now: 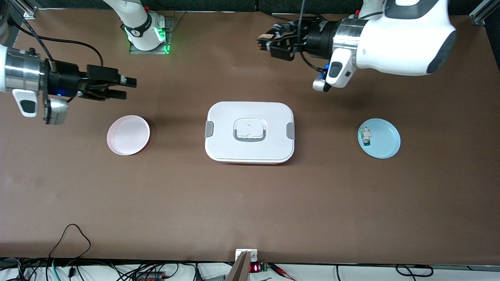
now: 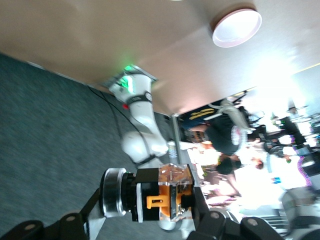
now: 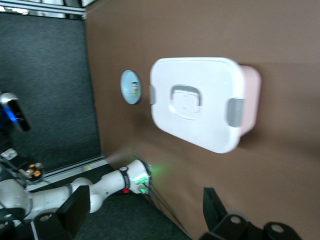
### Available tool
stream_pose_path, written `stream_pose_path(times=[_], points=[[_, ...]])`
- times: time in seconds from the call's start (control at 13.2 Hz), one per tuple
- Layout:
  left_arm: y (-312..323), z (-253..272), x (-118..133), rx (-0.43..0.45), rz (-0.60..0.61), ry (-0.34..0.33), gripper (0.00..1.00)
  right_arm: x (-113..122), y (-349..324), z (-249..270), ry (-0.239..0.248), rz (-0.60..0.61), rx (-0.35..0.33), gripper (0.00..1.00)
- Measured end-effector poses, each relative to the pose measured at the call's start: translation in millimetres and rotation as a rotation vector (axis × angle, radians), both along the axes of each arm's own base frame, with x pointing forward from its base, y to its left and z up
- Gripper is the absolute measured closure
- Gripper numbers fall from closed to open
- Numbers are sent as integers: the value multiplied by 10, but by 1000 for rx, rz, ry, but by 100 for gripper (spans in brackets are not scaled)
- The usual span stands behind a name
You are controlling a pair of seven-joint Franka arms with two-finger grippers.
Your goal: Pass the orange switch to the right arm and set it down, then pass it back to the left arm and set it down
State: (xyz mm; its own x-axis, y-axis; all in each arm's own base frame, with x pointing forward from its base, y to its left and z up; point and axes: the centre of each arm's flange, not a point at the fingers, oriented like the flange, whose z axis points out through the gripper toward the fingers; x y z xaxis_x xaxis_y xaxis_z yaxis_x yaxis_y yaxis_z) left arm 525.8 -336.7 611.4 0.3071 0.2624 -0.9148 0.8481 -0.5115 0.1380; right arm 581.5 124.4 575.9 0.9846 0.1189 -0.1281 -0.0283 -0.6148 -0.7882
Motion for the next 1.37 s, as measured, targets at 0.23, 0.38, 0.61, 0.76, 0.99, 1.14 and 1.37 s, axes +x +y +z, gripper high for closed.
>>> stream_pose_path(times=[0.23,0.38,0.61,0.76,0.99,1.14,1.37], points=[[-26,-70,176,-54,102,75,28,-52,332,-40,-10,33,88,0],[-103,-131,245,-82,153,124,28,-78,411,-135,-2,34,181,0],[-408,-245,174,-86,161,143,28,-101,459,-342,-33,39,344,0],[-497,-253,129,-84,158,151,28,-116,486,-424,-70,39,440,0],[-449,-280,180,-84,174,167,28,-152,525,-535,-83,22,542,0],[-428,-309,210,-83,179,174,28,-201,607,-621,-73,25,582,0],[-430,-349,226,-83,179,182,28,-303,966,-626,-61,20,627,0]])
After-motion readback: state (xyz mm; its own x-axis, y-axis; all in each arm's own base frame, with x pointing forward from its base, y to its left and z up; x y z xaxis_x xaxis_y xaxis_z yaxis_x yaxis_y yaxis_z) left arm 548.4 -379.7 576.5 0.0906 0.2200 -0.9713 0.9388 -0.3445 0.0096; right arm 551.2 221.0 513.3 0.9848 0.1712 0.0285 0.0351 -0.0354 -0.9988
